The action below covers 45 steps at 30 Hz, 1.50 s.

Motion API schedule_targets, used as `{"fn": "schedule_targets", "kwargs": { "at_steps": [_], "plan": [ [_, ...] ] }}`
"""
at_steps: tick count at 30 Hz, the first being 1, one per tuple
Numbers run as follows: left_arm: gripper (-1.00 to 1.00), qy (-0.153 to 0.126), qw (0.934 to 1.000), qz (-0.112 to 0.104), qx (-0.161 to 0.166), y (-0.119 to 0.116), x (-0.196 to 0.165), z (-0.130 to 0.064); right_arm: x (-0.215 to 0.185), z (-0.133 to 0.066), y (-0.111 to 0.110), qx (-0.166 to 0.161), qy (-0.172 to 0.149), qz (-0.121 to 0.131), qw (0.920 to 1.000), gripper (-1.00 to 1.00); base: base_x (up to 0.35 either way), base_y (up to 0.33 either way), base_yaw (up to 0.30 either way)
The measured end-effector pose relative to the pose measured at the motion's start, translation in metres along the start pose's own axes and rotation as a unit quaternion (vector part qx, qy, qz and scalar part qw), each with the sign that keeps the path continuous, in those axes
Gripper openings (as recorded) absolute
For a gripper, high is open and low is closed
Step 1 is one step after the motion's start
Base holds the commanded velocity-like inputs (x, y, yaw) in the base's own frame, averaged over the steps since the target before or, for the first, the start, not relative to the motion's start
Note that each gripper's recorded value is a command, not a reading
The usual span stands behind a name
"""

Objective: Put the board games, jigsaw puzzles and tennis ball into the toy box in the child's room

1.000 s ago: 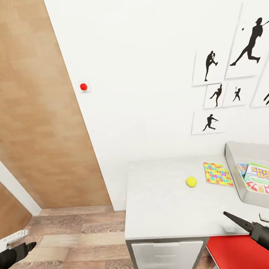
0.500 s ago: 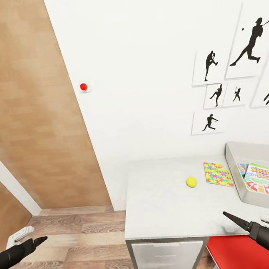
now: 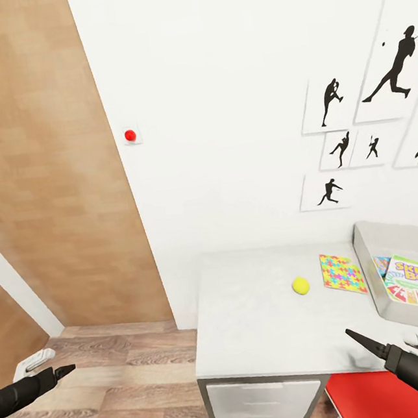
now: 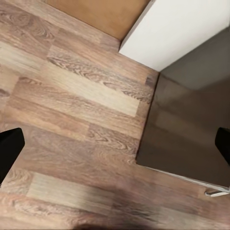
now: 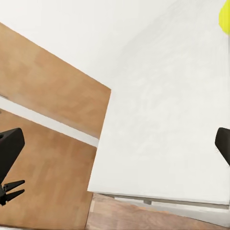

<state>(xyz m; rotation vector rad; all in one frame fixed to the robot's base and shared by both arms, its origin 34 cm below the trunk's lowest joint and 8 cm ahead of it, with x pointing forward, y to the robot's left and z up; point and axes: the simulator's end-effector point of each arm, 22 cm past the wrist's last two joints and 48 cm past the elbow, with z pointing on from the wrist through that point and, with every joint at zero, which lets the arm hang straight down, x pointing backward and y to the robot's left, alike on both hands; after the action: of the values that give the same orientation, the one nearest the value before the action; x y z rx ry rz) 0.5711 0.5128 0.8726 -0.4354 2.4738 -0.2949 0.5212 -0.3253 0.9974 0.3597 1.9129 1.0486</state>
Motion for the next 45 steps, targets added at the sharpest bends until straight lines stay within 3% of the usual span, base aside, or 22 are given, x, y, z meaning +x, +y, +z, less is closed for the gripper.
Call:
{"fn": "schedule_targets", "kwargs": {
  "at_steps": [11,19,22,28,31,45],
  "plan": [
    [1.0,-0.002,1.0,0.002,-0.001,0.0,-0.002,0.0,0.001,0.0,-0.012,0.027,-0.001,0.001,0.9996,1.0,0.164,0.061,0.0],
    [1.0,-0.013,0.9998,-0.011,-0.002,-0.009,0.003,0.015,0.018,-0.005,-0.019,0.042,-0.022,0.023,0.9986,1.0,0.0,0.0,0.0],
    [1.0,-0.014,0.9996,-0.02,0.016,-0.022,0.004,0.017,0.024,0.007,-0.015,0.041,-0.012,0.027,0.9987,1.0,0.0,0.0,0.0],
    [1.0,-0.012,0.999,-0.014,0.04,-0.038,0.001,0.015,0.028,0.024,-0.009,0.038,0.004,0.035,0.9986,1.0,0.0,0.0,0.0],
    [1.0,-0.013,0.999,-0.012,0.04,-0.041,0.001,0.017,0.016,0.027,-0.009,0.038,-0.018,0.037,0.9984,1.0,0.0,0.0,0.0],
    [1.0,-0.01,0.9976,-0.012,0.067,-0.057,0.002,0.017,0.037,0.005,-0.01,0.028,-0.046,0.048,0.9974,1.0,0.0,0.0,0.0]
  ]
}}
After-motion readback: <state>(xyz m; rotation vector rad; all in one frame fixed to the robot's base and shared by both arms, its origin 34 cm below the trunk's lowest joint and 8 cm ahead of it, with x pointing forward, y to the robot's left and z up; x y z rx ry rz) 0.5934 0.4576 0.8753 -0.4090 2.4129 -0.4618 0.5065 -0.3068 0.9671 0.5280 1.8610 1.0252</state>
